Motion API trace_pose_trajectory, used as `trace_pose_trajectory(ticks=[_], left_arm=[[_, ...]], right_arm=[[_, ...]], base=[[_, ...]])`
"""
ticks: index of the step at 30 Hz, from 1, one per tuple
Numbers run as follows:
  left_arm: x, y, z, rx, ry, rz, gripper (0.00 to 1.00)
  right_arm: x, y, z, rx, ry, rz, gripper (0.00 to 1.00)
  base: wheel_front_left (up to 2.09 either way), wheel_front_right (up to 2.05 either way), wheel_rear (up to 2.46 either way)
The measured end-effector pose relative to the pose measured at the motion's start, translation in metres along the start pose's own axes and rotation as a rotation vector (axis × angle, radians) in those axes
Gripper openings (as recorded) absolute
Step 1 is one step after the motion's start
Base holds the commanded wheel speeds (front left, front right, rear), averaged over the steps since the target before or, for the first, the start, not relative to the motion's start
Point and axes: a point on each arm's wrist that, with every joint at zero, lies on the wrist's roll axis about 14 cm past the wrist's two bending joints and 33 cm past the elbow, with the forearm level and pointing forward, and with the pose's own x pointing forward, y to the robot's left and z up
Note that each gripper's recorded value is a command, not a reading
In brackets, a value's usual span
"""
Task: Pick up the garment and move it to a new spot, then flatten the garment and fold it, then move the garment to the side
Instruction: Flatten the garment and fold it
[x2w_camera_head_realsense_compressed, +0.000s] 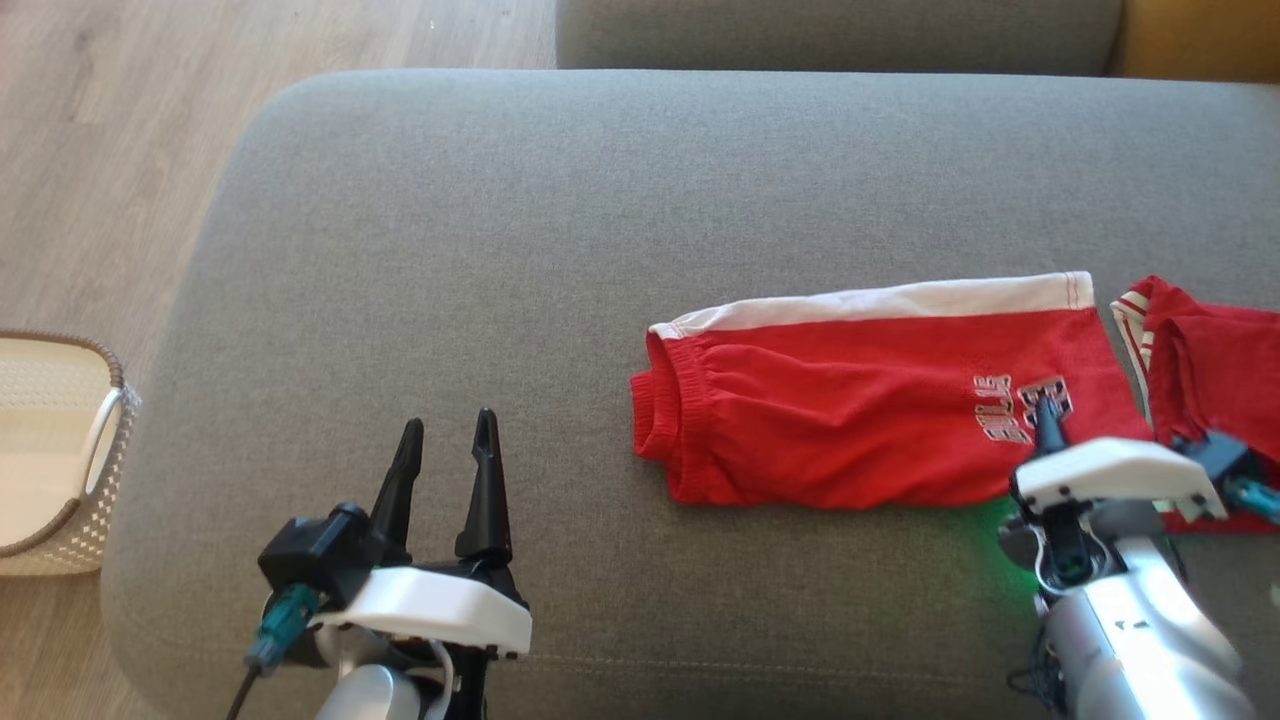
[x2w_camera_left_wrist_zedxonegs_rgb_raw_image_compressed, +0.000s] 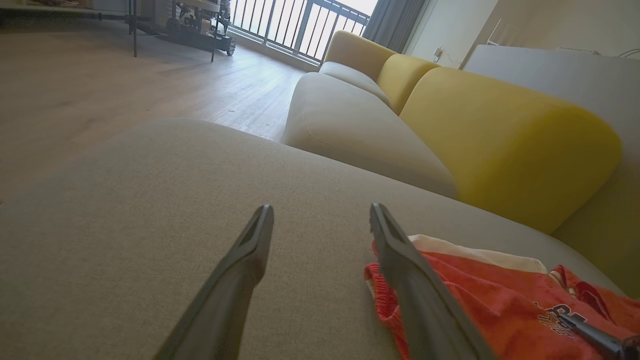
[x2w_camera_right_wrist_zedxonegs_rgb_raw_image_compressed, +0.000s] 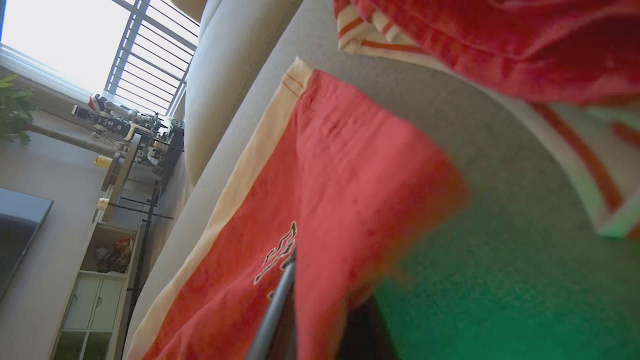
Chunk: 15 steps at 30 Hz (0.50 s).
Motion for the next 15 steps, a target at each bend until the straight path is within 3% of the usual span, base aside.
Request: trace_pose_trajectory(ticks=[4,8,15], left_arm=[[-0.001,0.0,-0.002,0.016,0.004,-0.003,1.0],[-0.002,0.005,0.001,0.018,-0.003,0.015,1.0],[-0.005,0.013,0.005,0.029,-0.017,0.037,1.0]], right_arm=[[0.007,0.028,0.004,-0.048,-0.019,0.076,0.0],[0.008,0.074,0.002,-0.08,-0.031,0.221,0.0],[-0.018,0.122,-0.026,-0.096,0.011,0.423,0.0]], base=[[0.0,0.0,0.0],[0.0,0.0,0.0],[0.0,0.0,0.0]])
